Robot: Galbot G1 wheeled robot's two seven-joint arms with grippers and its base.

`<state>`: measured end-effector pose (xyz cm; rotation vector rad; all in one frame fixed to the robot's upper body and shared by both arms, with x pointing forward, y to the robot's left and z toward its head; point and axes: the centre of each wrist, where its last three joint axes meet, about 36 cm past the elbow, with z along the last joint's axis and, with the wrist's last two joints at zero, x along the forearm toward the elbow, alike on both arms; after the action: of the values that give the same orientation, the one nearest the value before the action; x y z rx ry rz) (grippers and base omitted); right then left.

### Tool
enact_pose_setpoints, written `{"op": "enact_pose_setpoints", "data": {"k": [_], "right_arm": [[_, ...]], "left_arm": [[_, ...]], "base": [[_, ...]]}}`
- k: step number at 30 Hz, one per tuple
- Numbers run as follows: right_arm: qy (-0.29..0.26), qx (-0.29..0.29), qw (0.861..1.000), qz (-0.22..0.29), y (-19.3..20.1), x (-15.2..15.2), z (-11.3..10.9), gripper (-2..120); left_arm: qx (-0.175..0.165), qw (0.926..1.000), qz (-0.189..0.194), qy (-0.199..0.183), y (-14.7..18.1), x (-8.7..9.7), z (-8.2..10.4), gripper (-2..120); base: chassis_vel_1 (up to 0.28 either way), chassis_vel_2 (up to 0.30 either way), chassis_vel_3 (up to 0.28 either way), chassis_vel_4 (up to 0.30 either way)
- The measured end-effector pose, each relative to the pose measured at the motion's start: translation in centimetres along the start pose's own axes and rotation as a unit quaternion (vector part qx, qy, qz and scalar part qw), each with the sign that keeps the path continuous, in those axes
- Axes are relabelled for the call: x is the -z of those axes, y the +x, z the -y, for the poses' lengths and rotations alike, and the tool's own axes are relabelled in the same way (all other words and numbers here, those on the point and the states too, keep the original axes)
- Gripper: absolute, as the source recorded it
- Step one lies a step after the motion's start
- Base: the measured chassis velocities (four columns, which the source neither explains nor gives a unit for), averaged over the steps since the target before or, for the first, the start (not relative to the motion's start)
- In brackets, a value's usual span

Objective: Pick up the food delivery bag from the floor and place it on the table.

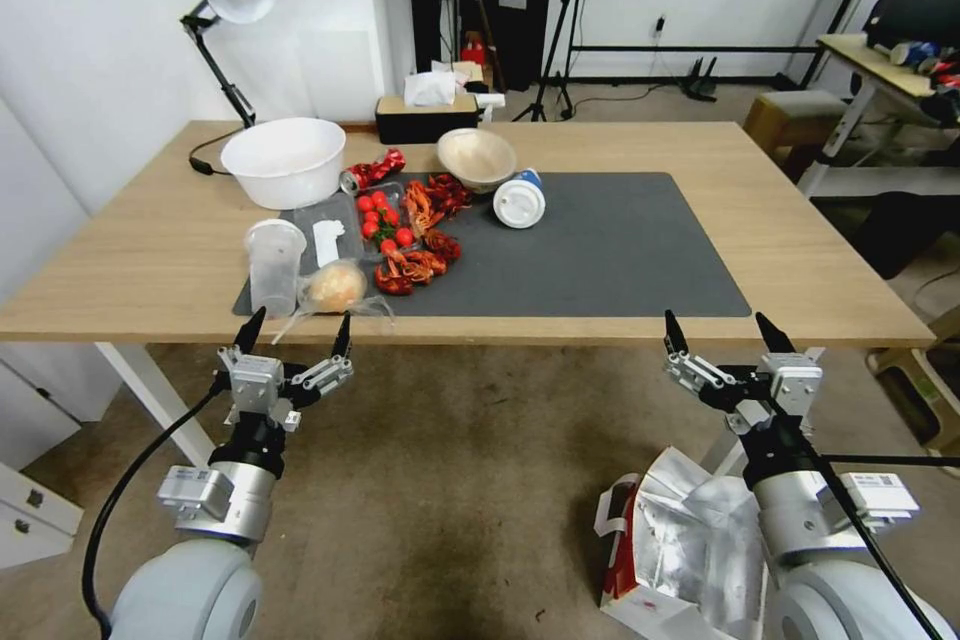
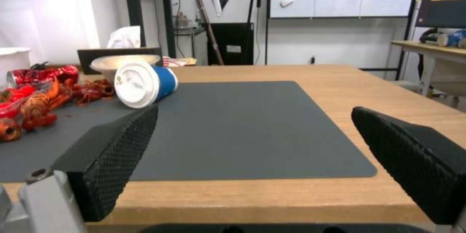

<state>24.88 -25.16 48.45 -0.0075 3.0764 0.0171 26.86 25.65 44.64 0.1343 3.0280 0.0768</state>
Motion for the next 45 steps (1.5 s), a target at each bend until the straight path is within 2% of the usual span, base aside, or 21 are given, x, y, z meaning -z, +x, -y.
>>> {"op": "enact_pose_setpoints", "data": {"k": [45], "right_arm": [[-0.007,-0.003,1.000,-0.004,0.07,-0.32,-0.21,100]], "left_arm": [[-0.009,0.9999,-0.010,0.006,0.30,-0.76,0.95,100]], "base": [[0.000,0.000,0.000,0.000]]}}
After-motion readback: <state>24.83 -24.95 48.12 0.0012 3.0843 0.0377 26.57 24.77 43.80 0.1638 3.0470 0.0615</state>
